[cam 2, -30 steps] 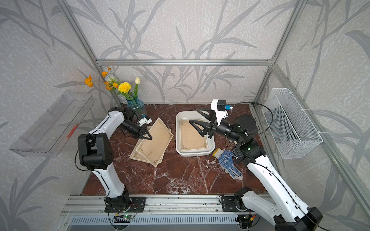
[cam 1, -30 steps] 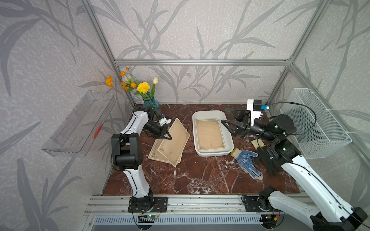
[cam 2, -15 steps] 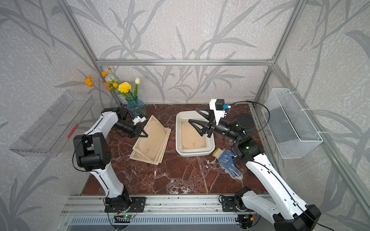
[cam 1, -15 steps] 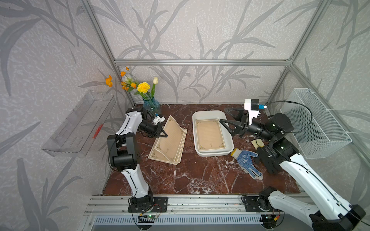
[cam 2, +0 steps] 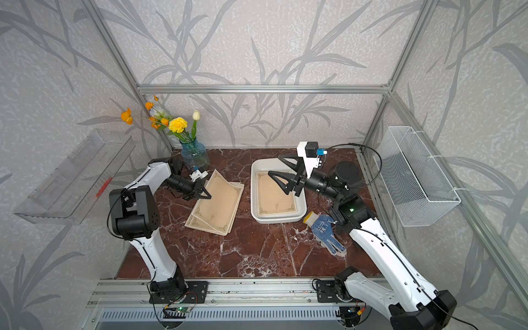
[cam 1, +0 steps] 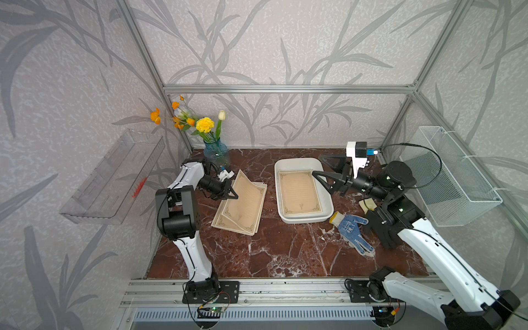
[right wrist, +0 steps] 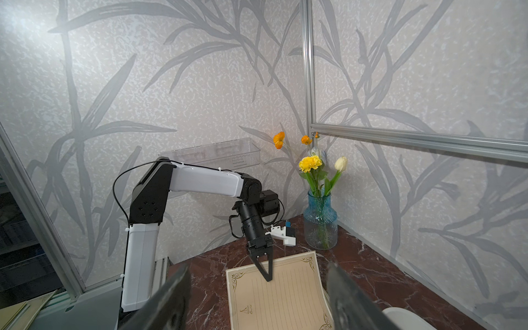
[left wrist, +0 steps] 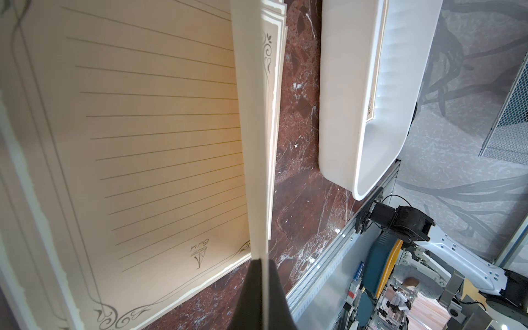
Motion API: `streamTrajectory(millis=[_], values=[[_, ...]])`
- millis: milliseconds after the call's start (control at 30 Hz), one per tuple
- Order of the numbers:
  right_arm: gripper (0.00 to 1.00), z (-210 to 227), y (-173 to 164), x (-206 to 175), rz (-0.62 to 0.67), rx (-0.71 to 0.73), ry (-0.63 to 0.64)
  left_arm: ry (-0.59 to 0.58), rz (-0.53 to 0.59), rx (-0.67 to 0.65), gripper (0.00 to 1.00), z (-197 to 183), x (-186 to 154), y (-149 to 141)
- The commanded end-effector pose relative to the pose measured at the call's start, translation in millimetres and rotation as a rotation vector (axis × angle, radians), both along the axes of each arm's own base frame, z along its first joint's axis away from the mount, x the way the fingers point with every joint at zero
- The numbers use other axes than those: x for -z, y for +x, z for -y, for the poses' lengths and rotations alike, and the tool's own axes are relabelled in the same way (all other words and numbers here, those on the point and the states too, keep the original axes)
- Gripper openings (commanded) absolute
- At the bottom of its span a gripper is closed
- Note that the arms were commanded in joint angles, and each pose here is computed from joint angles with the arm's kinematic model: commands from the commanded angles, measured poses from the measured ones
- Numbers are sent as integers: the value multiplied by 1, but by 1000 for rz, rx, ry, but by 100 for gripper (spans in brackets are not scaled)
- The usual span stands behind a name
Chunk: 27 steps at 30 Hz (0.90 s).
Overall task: Take out the stationery paper from the storage box
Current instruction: Place the stationery paper at the center of the board.
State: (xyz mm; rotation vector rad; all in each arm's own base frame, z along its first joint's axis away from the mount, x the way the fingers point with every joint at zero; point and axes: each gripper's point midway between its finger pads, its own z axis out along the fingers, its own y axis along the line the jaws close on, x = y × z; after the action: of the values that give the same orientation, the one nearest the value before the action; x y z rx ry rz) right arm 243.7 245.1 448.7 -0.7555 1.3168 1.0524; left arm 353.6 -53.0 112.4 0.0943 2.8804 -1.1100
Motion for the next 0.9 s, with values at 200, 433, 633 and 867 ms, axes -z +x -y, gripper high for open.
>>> streamTrajectory(millis=[200,433,633,867], values=[[74,-1,-8,-16,47,-18,11,121,-77,-34,3,-23,31,-3],[74,-1,-11,-16,46,-24,7,142,-113,-36,2,-27,45,-4],[74,-2,-12,-16,43,-18,9,274,-140,-62,14,-47,59,-6],[75,-2,-11,-15,41,-7,0,410,-152,-103,26,-73,65,-7]])
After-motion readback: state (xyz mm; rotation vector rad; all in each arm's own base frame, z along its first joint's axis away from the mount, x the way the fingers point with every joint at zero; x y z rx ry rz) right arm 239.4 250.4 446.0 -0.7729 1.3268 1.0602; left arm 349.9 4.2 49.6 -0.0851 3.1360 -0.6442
